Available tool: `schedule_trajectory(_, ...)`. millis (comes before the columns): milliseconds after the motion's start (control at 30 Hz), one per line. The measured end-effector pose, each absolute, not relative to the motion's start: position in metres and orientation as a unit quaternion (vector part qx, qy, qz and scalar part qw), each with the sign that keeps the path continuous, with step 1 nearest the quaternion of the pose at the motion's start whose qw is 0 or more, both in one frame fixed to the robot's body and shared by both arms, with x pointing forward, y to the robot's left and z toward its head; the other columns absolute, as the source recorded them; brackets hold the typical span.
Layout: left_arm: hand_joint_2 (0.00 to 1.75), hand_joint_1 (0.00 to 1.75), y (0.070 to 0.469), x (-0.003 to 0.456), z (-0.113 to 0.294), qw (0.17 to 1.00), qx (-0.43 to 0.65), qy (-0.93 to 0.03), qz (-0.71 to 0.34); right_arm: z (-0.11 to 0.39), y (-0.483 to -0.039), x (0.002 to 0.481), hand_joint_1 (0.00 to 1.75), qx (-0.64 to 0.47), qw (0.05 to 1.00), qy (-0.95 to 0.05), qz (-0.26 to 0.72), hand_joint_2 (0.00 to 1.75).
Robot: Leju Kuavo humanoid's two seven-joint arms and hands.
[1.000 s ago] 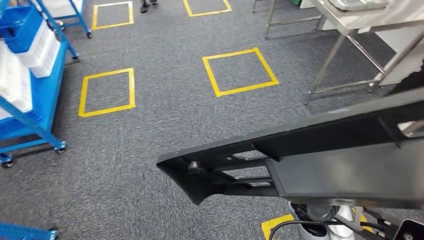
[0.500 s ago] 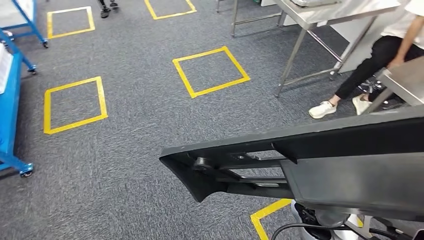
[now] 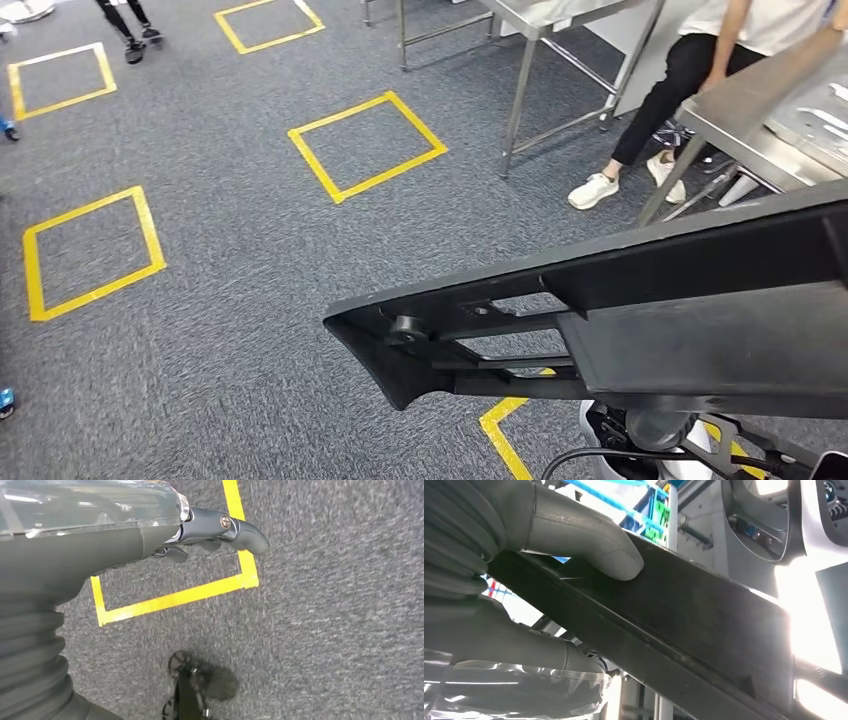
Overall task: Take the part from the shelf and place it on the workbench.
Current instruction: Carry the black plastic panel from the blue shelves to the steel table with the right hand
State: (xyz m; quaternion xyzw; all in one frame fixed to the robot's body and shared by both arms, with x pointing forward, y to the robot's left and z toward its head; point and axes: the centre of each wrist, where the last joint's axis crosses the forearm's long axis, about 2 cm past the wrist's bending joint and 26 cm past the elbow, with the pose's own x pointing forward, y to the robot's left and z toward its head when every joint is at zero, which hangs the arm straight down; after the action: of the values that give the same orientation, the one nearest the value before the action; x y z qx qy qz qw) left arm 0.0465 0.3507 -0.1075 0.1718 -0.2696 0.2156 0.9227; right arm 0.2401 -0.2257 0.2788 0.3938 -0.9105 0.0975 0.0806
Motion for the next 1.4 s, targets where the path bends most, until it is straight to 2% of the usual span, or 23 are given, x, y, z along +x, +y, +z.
schedule_trajectory(1100,1.75,0.0,0.342,0.044,-0.109,0.931,0.143,-0.258,0.215,0.268,-0.224,0.235,1.75,0.364,0.114,-0.923,0.046,1.75)
schedule_trajectory(1400,1.75,0.0,0.333,0.048,-0.109,0.932,0.122,-0.268,0.209,0.267,-0.225,0.238,1.75,0.361,0.117,-0.923,0.057,1.75)
